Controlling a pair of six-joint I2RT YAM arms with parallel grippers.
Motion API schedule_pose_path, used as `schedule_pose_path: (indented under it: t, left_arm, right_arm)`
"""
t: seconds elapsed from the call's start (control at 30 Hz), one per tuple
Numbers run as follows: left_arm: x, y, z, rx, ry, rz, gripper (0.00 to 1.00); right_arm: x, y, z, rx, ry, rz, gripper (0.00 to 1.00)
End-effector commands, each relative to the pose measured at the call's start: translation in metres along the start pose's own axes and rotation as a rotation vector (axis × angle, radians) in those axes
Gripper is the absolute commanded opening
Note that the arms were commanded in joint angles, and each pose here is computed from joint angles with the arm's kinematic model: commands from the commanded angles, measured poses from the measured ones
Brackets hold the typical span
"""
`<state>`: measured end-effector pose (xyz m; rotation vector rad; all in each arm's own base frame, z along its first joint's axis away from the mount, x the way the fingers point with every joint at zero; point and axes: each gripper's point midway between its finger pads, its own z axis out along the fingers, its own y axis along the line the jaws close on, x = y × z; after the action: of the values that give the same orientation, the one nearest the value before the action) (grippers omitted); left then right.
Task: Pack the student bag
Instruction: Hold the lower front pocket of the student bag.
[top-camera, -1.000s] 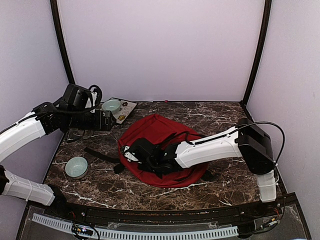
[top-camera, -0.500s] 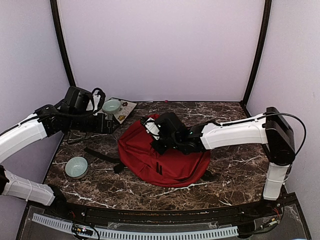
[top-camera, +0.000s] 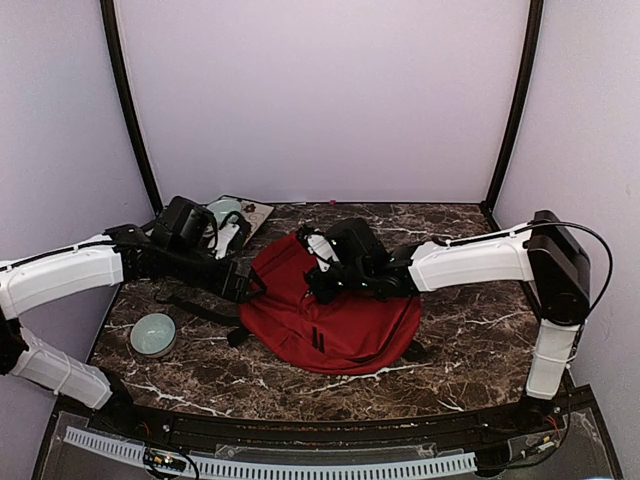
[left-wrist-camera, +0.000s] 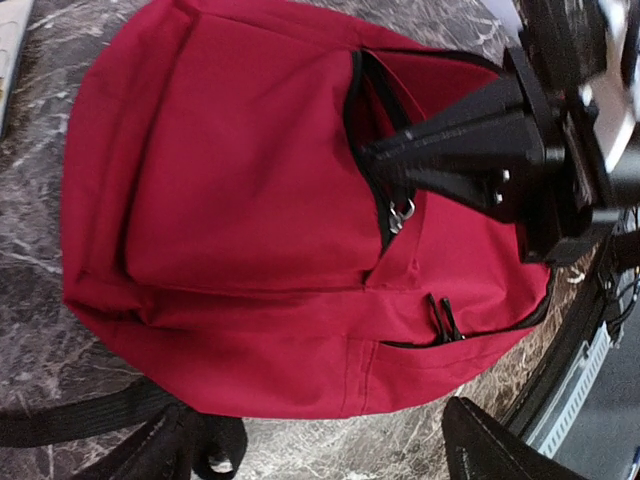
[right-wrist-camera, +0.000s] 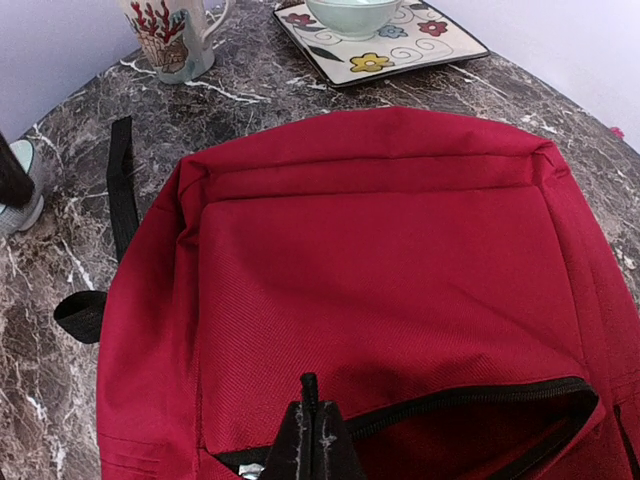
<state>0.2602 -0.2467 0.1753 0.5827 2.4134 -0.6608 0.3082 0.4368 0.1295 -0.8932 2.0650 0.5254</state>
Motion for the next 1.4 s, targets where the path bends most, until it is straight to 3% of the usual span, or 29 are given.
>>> schedule_pose_path:
  t: [0.0,0.3,0.83,0.97,1.07,1.37]
  left_arm:
    - [0.017,-0.030,0.018,0.106,0.009,0.111,0.89]
    - [0.025,-0.040,0.032,0.130,-0.219,0.300,0.88]
    - [0.061,-0.048,0.061,0.262,-0.230,0.442,0.78]
    - [0.060,-0.045,0.061,0.248,-0.286,0.485,0.77]
    - [0.064,-0.045,0.067,0.249,-0.275,0.514,0.70]
    - [0.055,-0.053,0.075,0.290,-0.301,0.499,0.63]
  right_arm:
    - [-0.032,0.003,-0.018,-0.037,-0.102,0.083,0.00]
    - [-0.043,0.017,-0.022,-0.120,-0.110,0.168,0.00]
    - [-0.039,0.020,-0.015,-0.136,-0.052,0.250,0.00]
    - [-0.039,0.018,-0.016,-0.131,-0.048,0.262,0.00]
    - [-0.039,0.019,-0.016,-0.137,-0.045,0.271,0.00]
    - [-0.037,0.023,-0.019,-0.161,-0.031,0.301,0.00]
